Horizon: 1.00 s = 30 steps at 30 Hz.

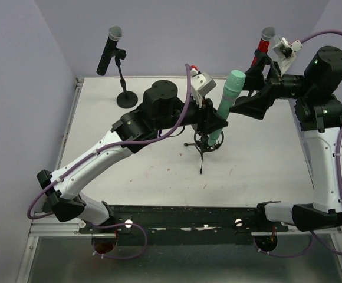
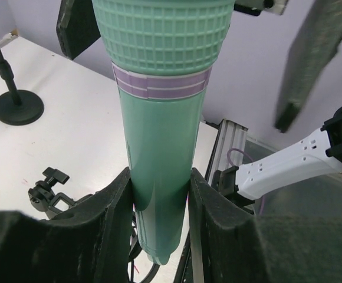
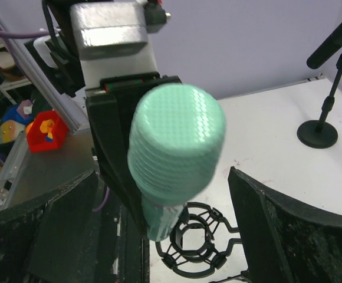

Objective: Attach the microphones to the stand

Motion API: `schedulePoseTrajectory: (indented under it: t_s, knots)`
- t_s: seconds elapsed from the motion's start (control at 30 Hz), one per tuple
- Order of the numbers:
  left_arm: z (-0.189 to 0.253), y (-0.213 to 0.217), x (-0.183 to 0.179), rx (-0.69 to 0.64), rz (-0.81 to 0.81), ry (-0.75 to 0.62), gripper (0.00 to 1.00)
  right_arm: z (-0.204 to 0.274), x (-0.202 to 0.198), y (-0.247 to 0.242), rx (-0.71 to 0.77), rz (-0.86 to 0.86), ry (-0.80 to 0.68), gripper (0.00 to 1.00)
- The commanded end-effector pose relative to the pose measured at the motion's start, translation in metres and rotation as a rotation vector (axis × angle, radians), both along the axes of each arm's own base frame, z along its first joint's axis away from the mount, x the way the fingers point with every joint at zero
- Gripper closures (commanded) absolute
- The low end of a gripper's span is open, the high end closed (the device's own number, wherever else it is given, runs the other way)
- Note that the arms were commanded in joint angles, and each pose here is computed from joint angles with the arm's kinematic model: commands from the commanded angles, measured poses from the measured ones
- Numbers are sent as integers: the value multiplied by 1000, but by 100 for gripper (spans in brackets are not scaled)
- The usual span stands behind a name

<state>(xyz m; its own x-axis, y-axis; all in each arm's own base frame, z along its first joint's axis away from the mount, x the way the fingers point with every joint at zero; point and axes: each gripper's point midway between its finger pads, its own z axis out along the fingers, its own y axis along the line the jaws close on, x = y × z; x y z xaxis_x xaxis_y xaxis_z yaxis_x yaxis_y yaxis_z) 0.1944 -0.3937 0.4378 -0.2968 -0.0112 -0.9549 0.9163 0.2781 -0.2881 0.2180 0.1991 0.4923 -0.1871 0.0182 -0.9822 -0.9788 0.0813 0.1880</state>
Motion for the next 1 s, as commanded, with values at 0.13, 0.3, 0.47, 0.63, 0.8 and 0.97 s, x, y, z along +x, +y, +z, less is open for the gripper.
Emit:
schedulePoseTrajectory:
  t_s: [0.13,0.3,0.47,0.63,0.8,0.97]
  knots:
    - [7,-16,-4,-7,-32,7,97,25,-7,2,31,18,17,1]
    - [6,-20,-6,-11,-53,16,97,27,-4,4,44,43,62,13]
    - [8,-19,-7,-16,-55,11,97,27,-4,4,51,78,94,33]
    - [9,-19,-5,-15,-43,9,96,24,-8,4,50,98,97,57]
    - [13,-11,-4,-14,-15,9,78,28,-12,4,46,112,80,79]
    - [23,3,-9,-40,7,-2,36,40,-7,4,52,108,44,85]
